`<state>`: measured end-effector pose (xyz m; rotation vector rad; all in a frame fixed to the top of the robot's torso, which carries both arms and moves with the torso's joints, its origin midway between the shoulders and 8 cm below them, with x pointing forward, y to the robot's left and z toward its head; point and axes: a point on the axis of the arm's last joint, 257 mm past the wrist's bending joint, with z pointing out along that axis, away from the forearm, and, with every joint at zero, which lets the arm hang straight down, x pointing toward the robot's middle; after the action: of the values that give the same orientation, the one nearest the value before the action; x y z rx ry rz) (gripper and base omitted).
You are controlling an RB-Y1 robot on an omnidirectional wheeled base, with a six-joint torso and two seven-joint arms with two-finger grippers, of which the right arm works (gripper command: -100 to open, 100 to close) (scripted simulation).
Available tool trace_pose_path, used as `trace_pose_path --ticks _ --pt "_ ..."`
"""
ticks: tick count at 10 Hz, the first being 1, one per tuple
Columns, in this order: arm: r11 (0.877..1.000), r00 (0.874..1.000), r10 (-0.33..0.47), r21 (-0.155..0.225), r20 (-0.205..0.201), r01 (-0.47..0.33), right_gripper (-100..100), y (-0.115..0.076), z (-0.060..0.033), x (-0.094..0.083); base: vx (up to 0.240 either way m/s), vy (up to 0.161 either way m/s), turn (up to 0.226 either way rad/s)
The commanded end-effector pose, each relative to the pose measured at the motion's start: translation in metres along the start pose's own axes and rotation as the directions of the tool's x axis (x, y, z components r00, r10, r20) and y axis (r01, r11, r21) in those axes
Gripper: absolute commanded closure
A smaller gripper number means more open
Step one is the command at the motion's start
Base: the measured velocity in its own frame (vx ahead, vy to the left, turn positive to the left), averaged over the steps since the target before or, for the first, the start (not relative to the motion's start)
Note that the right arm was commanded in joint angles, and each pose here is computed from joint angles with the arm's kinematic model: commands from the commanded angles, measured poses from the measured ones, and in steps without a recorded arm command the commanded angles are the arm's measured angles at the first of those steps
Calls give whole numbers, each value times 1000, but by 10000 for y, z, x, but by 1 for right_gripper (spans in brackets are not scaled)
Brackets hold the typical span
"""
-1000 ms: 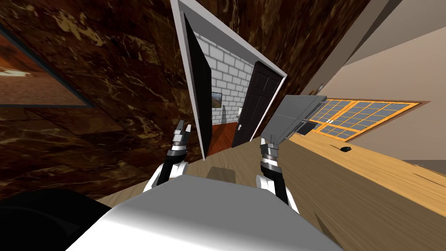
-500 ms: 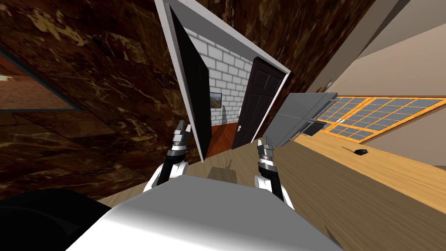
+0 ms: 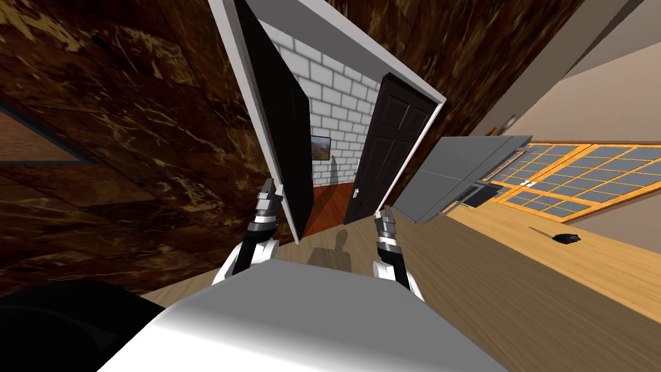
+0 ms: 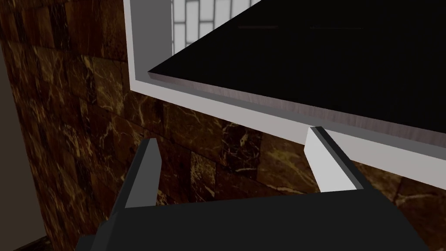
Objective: Push the door open
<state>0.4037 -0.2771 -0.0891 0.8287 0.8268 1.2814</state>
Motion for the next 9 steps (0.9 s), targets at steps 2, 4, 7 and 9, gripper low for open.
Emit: trace_pose_path --ticks 2,4,7,9 --pt "999 1000 8 34 -23 -7 -100 -224 -53 77 103 -98 84" --pt "998 999 14 54 -35 -12 -100 -353 -91 127 111 -92 69" --pt "996 998 22 85 -53 -18 -100 -549 -156 205 93 -86 64" --pt "994 998 29 107 -64 -22 -100 -680 -206 258 90 -85 72"
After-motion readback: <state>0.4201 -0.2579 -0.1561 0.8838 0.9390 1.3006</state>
